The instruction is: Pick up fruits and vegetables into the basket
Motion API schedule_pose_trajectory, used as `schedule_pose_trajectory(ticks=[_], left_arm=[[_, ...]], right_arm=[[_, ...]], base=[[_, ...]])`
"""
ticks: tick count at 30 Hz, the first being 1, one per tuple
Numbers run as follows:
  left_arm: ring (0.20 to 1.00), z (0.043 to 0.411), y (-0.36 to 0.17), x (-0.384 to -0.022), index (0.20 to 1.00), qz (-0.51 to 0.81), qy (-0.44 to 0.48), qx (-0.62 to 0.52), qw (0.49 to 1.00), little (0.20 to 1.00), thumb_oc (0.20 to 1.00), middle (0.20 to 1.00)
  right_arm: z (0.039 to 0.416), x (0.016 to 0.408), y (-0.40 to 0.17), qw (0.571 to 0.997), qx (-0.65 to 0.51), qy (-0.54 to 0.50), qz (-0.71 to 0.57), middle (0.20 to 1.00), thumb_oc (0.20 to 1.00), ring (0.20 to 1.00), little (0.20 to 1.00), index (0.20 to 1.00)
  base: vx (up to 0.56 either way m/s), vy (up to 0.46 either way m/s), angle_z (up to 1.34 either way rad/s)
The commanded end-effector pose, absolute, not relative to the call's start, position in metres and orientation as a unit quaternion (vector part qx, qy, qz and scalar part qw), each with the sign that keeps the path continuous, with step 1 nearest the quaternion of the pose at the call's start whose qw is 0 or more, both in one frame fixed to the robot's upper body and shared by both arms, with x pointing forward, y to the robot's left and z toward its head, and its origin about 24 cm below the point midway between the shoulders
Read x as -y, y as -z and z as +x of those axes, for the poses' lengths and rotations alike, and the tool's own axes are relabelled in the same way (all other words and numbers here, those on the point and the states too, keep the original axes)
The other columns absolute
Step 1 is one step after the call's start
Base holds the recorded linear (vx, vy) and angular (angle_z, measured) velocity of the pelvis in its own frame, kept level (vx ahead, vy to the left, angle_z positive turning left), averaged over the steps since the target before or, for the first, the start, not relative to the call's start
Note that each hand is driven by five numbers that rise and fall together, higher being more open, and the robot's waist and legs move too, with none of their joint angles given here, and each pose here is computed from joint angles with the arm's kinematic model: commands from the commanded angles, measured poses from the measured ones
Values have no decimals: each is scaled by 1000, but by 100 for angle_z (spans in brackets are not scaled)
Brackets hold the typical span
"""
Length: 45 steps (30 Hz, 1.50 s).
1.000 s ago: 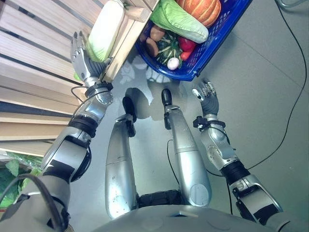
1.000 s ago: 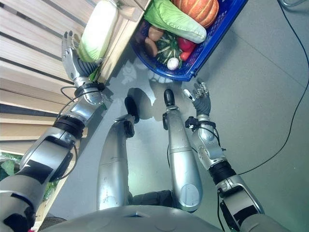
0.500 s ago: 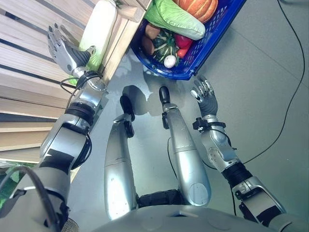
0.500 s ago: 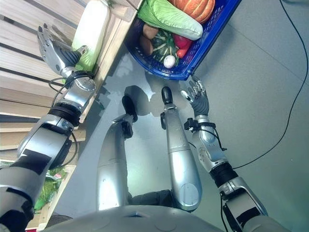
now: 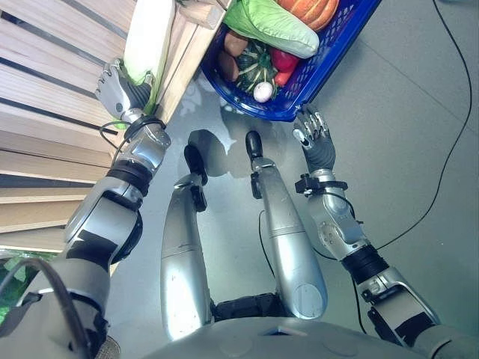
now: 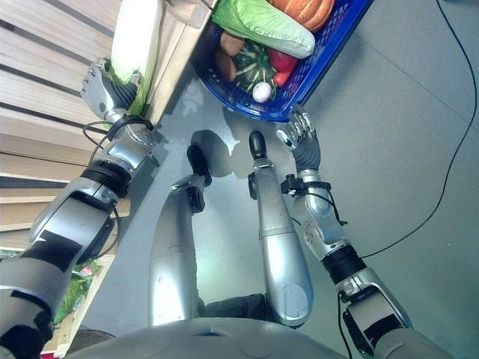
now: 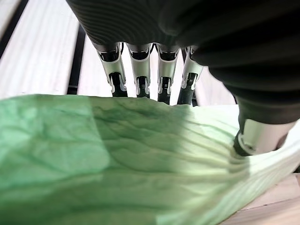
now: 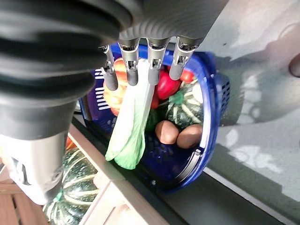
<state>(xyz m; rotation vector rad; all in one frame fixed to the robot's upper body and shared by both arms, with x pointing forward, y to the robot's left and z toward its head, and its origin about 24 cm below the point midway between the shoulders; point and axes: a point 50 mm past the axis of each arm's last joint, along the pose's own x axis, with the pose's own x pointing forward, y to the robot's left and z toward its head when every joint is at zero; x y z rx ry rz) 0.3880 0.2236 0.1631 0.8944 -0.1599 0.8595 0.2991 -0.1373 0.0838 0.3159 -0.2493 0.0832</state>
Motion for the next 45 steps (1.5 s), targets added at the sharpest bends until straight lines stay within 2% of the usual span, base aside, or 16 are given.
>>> schedule_pose_trajectory(ticks=[1,14,23,31,45], left_arm=[[200,384,-154,-243,200,434,-417,40,797,200,200,200],[200,383,-154,-243,200,421,-429,45,798,200,200,200],[200,372,-162,-243,200,397,-449,144,788,200,200,200],[200,345,-144,-256,200,399,-443,208,776,200,200,200],[200,288,-102,-248,200,459,-338,235,788,200,200,200]], right_arm=[[287,126,-90,970,143,-62,189,1000,1000,1000,1000,1000],[286,120,-90,967,143,-73,196,1000,1000,1000,1000,1000],[279,123,-88,965,151,-79,201,1000,1000,1000,1000,1000],[266,134,-83,966,147,-71,201,1000,1000,1000,1000,1000],[250,160,-67,971,121,-44,200,1000,1000,1000,1000,1000]], base=[[0,0,0],[0,0,0],[0,0,0],[8,9,6],[61,14,12]])
